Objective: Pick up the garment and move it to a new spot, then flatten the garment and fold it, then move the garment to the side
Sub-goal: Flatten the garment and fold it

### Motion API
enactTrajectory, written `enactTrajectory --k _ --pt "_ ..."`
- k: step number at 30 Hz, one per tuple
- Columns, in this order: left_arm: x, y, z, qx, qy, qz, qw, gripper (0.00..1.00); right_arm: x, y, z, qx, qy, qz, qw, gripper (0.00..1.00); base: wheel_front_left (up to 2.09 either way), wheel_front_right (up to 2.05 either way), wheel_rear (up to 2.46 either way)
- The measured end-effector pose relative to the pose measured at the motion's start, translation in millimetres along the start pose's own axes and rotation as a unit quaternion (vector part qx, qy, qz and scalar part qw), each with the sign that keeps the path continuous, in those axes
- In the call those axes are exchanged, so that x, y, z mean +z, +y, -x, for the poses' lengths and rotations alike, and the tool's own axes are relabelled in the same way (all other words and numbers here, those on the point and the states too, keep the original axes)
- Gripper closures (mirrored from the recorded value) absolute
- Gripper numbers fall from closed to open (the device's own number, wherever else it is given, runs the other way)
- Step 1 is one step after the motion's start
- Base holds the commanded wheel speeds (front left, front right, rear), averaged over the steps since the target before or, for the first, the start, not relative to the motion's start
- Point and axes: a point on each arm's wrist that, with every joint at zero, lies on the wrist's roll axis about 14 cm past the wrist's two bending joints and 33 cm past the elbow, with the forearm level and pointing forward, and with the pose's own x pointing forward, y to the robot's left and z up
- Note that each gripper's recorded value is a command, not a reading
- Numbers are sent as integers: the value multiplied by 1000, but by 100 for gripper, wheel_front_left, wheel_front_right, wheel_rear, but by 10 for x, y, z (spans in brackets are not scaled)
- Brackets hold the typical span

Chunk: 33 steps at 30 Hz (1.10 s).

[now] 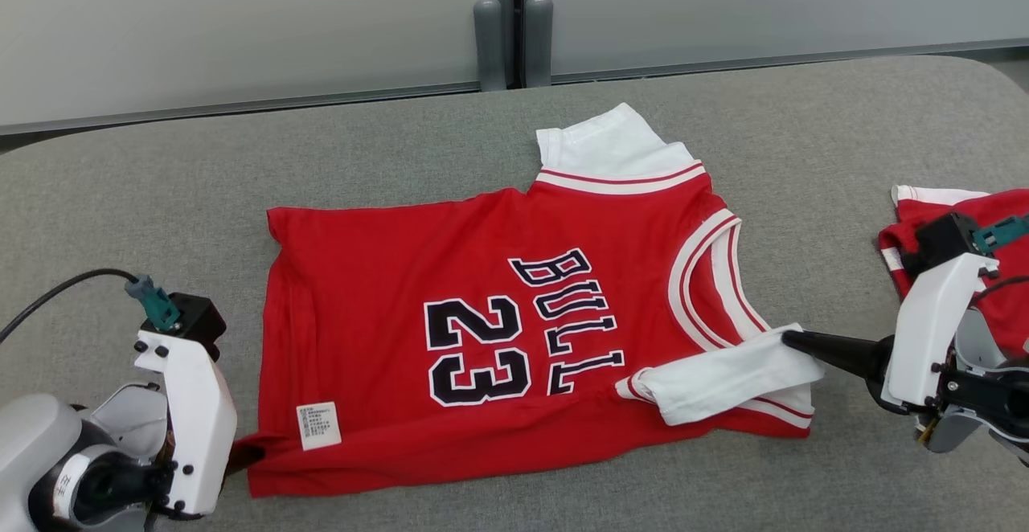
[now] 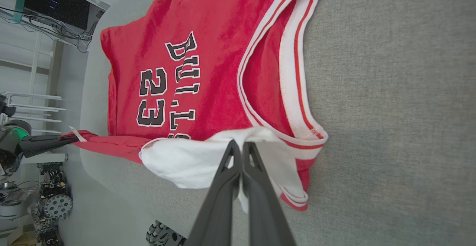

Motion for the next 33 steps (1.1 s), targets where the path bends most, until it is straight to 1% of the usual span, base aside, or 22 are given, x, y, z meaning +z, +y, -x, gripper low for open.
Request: enactTrajectory --k 11,12,13,14,16,17,18,19,20,21,22,24,26,29,33 --pt "304 92 -154 2 18 8 1000 100 131 -128 -191 -19 8 -13 1000 100 0 0 0" --pt "320 99 -170 2 21 9 1000 100 134 -125 -206 -19 8 -14 1000 98 0 0 0" --pt "338 108 -189 2 23 11 1000 100 137 -129 -220 -19 9 -16 1000 94 0 0 0" --pt "358 108 -207 1 23 10 1000 100 145 -131 -232 -20 8 -17 1000 92 0 0 0" --pt "397 125 -234 1 24 13 1000 100 158 -124 -254 -20 7 -18 1000 93 0 0 0" --pt "404 134 -251 1 25 14 1000 100 161 -122 -267 -20 6 -19 1000 90 0 0 0" --pt "421 156 -269 4 21 18 1000 76 159 -122 -281 -20 6 -21 1000 87 0 0 0" --pt "434 165 -283 5 21 17 1000 38 158 -112 -299 -19 5 -22 1000 78 0 0 0" --pt "447 173 -293 7 19 16 1000 0 164 -92 -316 -16 2 -23 1000 64 0 0 0" --pt "468 192 -301 10 13 16 1000 0 177 -76 -329 -15 -3 -22 1000 24 0 0 0" --pt "494 205 -304 13 6 17 1000 0 204 -64 -336 -13 -10 -22 1000 0 0 0 0" --pt "509 243 -296 17 0 17 1000 0 285 -29 -335 -9 -34 -21 999 0 0 0 0" --pt "578 269 -249 22 -24 16 999 0 427 35 -301 -3 -72 -13 997 0 0 0 0" --pt "768 311 -102 27 -85 14 996 0 667 116 -182 4 -142 7 990 0 0 0 0" --pt "965 365 143 40 -172 7 984 0 765 234 -24 17 -216 27 976 0 0 0 0"
